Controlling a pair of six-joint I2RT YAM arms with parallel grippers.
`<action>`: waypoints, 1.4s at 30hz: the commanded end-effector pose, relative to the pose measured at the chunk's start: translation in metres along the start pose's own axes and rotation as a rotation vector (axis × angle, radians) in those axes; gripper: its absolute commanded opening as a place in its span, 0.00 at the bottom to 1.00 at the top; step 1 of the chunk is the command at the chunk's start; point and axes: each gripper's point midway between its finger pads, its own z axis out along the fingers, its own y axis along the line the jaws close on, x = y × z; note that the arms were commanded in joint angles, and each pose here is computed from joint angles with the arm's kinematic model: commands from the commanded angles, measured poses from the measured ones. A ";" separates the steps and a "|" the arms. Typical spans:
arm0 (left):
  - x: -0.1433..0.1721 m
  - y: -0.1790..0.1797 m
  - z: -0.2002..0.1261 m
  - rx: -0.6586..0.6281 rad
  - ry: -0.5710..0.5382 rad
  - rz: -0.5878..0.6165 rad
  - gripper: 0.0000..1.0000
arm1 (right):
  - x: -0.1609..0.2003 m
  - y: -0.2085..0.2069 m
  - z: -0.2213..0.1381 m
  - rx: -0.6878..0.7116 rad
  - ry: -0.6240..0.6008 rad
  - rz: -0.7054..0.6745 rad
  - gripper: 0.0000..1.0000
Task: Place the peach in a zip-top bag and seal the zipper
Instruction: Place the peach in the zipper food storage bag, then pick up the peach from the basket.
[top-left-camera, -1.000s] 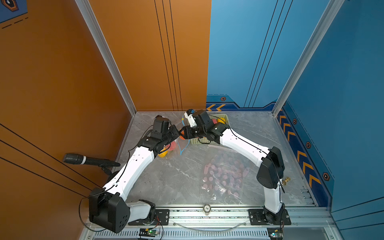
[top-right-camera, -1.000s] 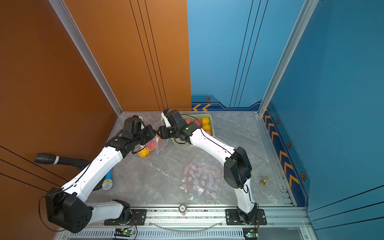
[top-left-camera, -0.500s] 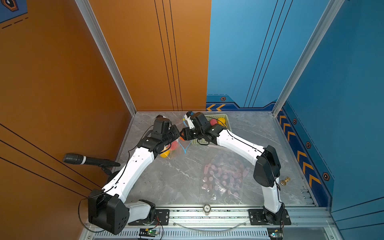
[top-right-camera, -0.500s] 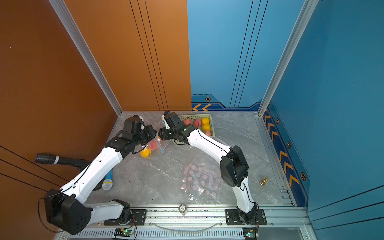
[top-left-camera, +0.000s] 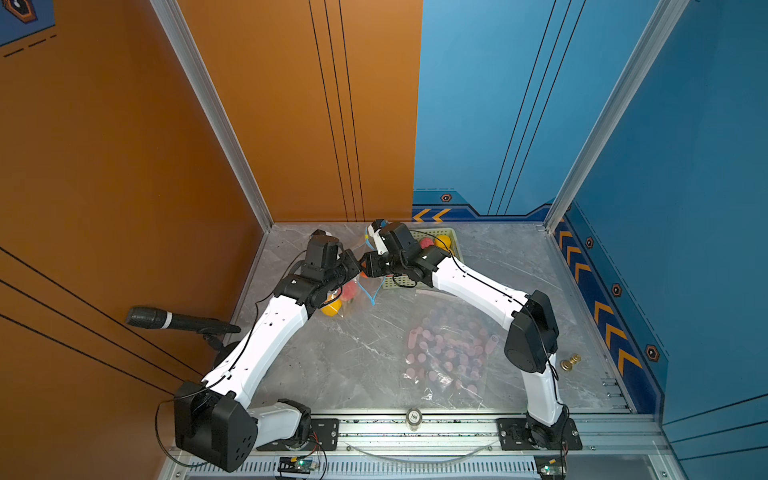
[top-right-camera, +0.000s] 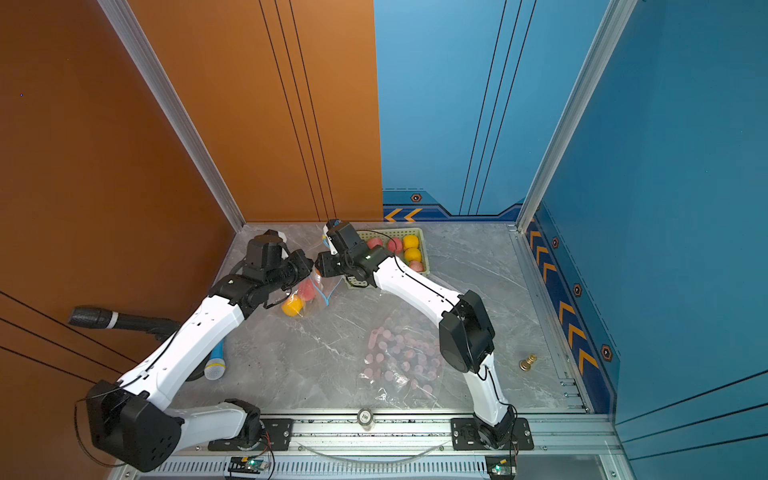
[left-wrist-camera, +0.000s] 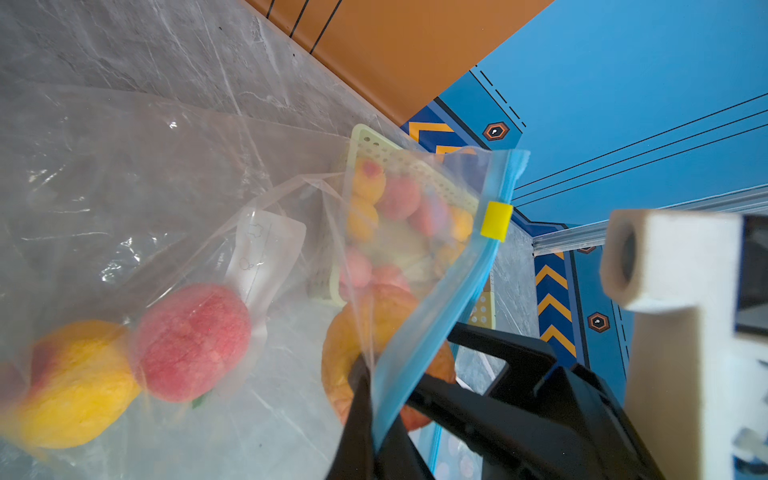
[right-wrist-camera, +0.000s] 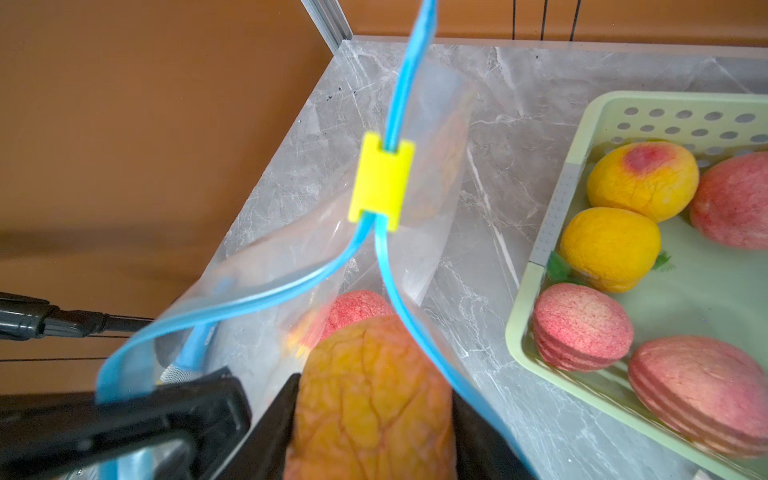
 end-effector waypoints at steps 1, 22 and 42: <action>0.001 -0.011 -0.007 0.042 0.002 -0.006 0.00 | 0.009 -0.005 0.012 0.034 0.035 0.002 0.58; -0.038 0.015 -0.018 0.004 -0.074 -0.064 0.00 | -0.037 -0.018 -0.096 0.124 -0.112 -0.026 0.70; -0.030 0.002 -0.048 0.095 -0.146 -0.050 0.00 | 0.007 -0.258 -0.085 0.723 0.233 0.113 0.65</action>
